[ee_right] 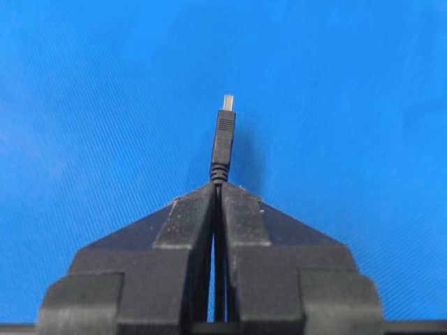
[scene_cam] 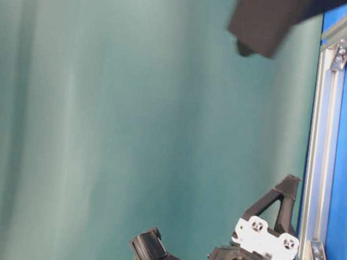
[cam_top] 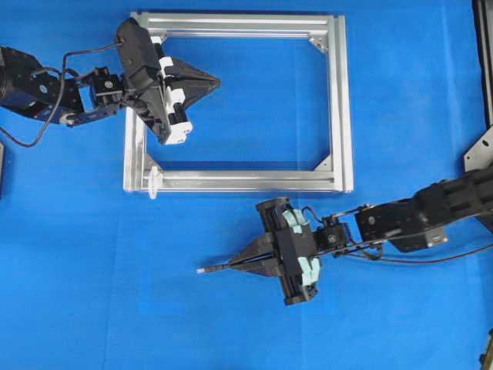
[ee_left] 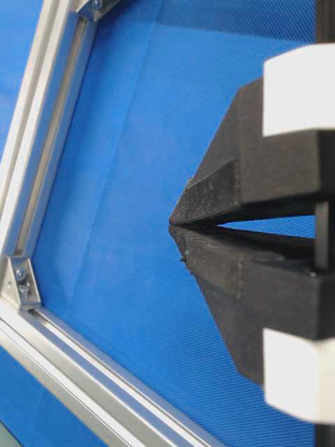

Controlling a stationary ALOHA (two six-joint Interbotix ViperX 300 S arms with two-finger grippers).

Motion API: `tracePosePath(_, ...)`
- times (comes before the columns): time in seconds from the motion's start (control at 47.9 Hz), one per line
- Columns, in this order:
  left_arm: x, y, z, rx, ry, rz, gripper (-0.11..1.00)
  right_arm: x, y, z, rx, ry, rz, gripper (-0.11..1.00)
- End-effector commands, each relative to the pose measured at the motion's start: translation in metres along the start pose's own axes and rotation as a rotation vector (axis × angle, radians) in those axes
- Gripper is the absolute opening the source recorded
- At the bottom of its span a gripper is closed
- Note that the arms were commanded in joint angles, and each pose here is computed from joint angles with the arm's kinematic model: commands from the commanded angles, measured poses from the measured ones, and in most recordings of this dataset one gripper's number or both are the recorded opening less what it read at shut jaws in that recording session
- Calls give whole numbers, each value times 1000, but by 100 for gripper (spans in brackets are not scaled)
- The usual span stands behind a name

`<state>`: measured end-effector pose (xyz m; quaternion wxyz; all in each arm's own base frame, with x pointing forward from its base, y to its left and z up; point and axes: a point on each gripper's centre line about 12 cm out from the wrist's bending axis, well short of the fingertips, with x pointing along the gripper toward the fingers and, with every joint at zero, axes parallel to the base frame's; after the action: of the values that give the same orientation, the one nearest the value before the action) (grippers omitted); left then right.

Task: Insert the wire through the string loop located on the left side.
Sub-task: 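Lift the USB plug with the right gripper and carry it leftward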

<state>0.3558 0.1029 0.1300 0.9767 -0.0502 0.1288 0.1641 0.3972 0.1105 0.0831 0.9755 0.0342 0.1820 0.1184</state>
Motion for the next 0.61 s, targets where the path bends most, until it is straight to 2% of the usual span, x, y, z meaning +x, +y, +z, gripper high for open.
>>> tracePosePath(0.0,-1,-2,14,-1,-44,-6,0,-10,3,32,-6,-58,7,0)
tracePosePath(0.334,-2,-2,13,-4,-40,-8,0,-35,3,75,-32,-50,-6,0)
tracePosePath(0.585,-2,-3,13,-2,-41,-9,0,-44,3,88,-36,-67,-7,0)
